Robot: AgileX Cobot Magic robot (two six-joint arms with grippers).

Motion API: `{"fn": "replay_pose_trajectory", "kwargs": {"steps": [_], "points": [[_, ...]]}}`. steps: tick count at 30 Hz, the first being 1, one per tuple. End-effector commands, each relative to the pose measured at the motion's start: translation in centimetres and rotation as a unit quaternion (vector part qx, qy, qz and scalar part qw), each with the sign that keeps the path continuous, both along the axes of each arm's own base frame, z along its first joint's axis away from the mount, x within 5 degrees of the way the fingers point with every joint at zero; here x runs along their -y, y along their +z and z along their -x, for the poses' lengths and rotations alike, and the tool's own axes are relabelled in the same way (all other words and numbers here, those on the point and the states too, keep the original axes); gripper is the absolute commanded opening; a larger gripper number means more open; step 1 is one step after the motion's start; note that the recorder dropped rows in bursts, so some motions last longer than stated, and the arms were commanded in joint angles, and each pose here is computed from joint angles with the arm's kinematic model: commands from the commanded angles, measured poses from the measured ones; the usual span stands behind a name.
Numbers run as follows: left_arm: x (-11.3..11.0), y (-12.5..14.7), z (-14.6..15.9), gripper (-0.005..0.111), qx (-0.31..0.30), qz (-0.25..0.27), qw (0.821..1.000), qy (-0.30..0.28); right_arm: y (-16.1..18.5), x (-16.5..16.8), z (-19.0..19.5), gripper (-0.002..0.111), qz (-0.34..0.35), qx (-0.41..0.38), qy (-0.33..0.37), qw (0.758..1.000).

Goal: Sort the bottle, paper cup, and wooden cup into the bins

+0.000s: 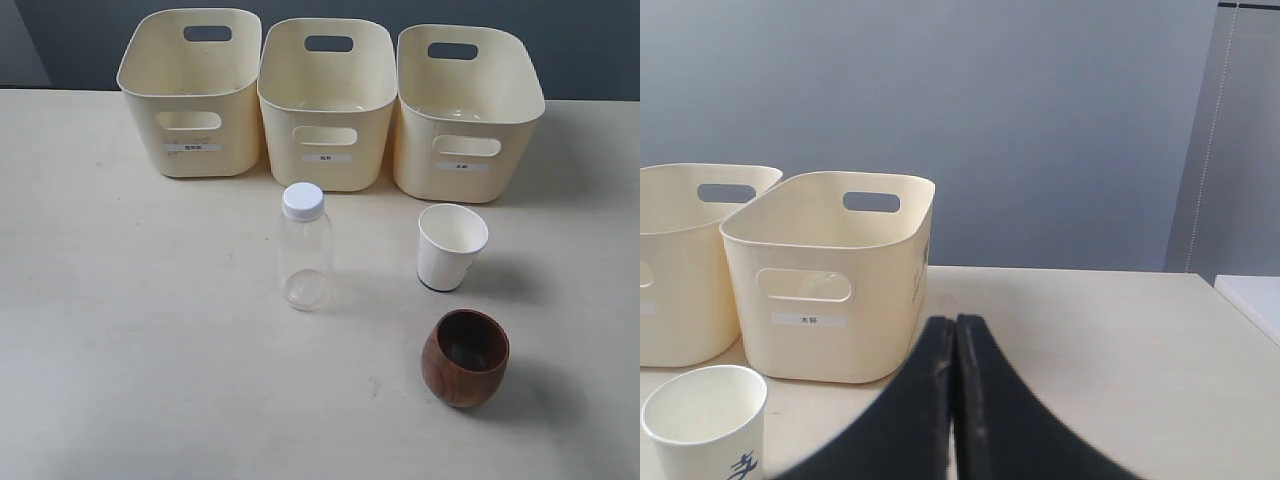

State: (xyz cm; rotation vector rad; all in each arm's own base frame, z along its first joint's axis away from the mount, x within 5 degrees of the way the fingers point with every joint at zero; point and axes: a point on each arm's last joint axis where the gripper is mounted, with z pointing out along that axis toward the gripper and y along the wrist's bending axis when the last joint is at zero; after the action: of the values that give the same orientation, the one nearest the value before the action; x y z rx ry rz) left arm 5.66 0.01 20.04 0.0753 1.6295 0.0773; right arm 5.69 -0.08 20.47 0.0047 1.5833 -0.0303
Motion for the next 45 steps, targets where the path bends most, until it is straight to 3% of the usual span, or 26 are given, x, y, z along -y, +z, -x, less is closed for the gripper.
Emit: {"fn": "replay_pose_trajectory", "kwargs": {"steps": [1, 10, 17, 22, 41, 45], "points": [[0.0, 0.0, 0.0, 0.000, 0.006, 0.000, 1.000, 0.000, 0.0, 0.0, 0.0, -0.001, 0.002, 0.002, -0.002, 1.000], [0.0, 0.0, 0.0, 0.000, 0.006, 0.000, 1.000, 0.000, 0.4, 0.1, 0.1, -0.001, -0.008, 0.023, -0.004, 1.000], [0.0, 0.0, 0.0, 0.000, 0.006, 0.002, 1.000, 0.000, 1.3, 0.3, 0.1, -0.001, -0.098, 0.078, -0.011, 0.992], [0.0, 0.0, 0.0, 0.000, 0.006, 0.000, 1.000, 0.000, 1.2, 0.3, 0.1, -0.001, -0.125, 0.076, -0.009, 0.989], [0.0, 0.0, 0.0, 0.000, 0.006, 0.000, 1.000, 0.000, 0.7, 0.1, 0.1, -0.001, -0.127, 0.044, -0.001, 0.991], [0.0, 0.0, 0.0, 0.000, 0.006, 0.000, 1.000, 0.000, 0.7, 0.0, 0.1, -0.001, -0.173, 0.045, 0.001, 0.984]]}}
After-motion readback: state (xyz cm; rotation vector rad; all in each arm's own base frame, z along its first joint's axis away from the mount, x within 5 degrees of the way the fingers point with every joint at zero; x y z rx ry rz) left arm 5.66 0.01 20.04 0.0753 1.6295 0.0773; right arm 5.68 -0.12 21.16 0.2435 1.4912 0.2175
